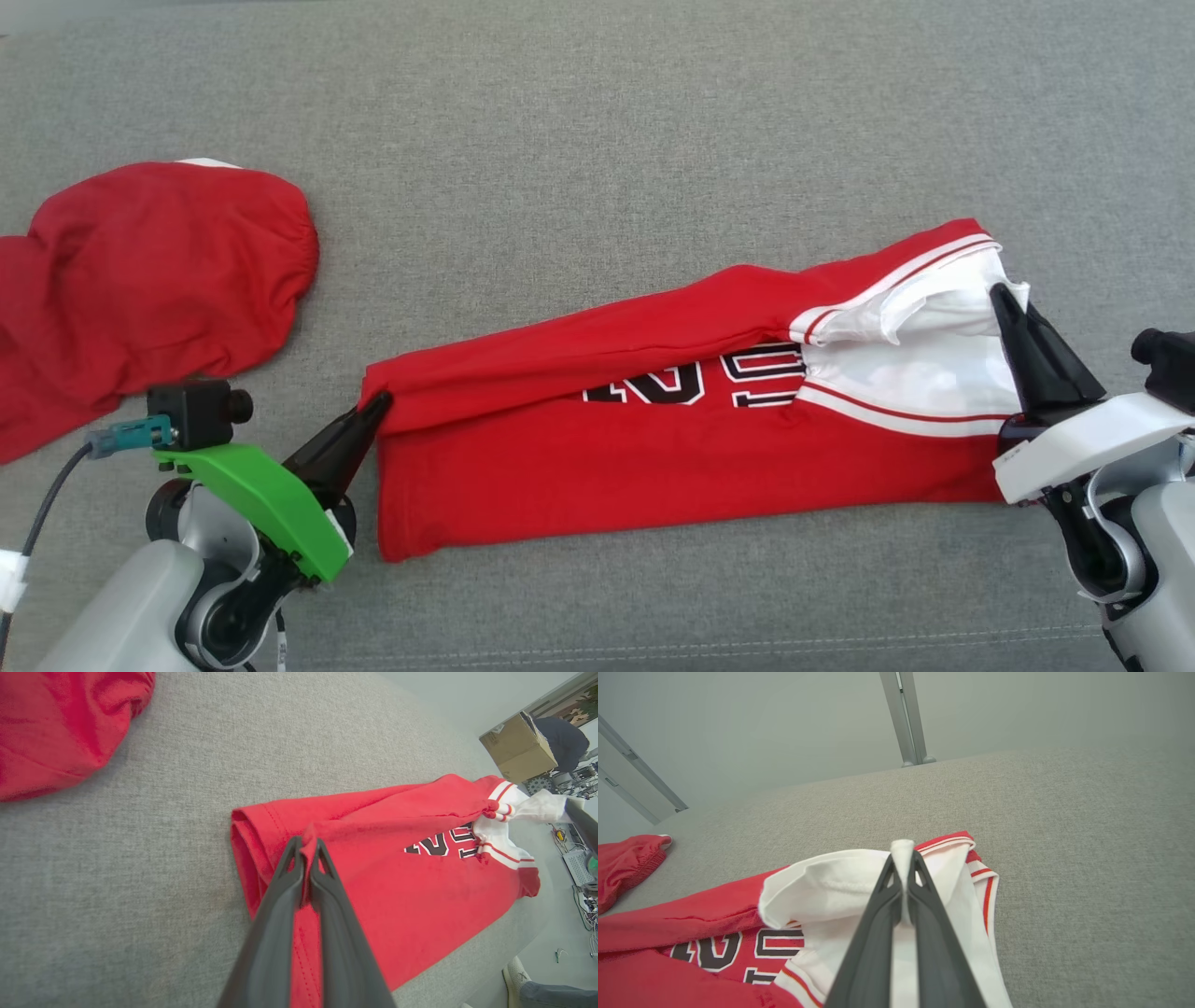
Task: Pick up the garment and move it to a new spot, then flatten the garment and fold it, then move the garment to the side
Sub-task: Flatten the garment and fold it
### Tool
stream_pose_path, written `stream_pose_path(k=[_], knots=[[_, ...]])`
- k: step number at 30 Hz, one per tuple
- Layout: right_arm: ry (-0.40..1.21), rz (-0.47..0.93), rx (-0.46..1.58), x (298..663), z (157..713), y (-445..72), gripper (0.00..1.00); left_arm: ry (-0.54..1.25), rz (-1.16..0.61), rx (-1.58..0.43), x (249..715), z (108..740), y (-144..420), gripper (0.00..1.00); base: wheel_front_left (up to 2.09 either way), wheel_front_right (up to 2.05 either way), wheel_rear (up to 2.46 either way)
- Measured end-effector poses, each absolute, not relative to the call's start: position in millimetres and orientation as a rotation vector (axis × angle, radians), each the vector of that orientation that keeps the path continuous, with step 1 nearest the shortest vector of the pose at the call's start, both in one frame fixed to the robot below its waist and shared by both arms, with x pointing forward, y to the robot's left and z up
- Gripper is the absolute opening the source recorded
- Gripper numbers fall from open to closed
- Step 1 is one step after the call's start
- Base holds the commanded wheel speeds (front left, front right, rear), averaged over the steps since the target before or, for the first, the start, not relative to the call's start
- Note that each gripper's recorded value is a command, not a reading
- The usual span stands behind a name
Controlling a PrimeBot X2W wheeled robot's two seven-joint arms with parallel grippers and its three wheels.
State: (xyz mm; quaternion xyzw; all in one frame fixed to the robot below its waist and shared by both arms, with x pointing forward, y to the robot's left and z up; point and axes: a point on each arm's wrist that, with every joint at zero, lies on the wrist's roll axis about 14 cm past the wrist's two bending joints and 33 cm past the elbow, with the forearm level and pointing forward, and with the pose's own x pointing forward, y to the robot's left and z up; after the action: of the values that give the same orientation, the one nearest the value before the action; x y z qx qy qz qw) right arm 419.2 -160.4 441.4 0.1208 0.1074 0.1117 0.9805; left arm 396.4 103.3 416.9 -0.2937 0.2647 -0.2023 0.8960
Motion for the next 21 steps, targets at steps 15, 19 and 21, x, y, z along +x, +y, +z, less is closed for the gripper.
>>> stream_pose_path(k=[15,19,21], knots=[[0.283,0.189,0.247,385,429,-168,0.0,0.553,-0.391,-0.621,390,416,110,0.0,0.0,0.0,0.0],[0.338,0.198,0.258,372,417,-162,0.11,0.575,-0.385,-0.616,387,410,111,0.0,0.0,0.0,0.0],[0.352,0.199,0.259,369,413,-161,0.4,0.586,-0.382,-0.611,386,407,113,0.0,0.0,0.0,0.0]])
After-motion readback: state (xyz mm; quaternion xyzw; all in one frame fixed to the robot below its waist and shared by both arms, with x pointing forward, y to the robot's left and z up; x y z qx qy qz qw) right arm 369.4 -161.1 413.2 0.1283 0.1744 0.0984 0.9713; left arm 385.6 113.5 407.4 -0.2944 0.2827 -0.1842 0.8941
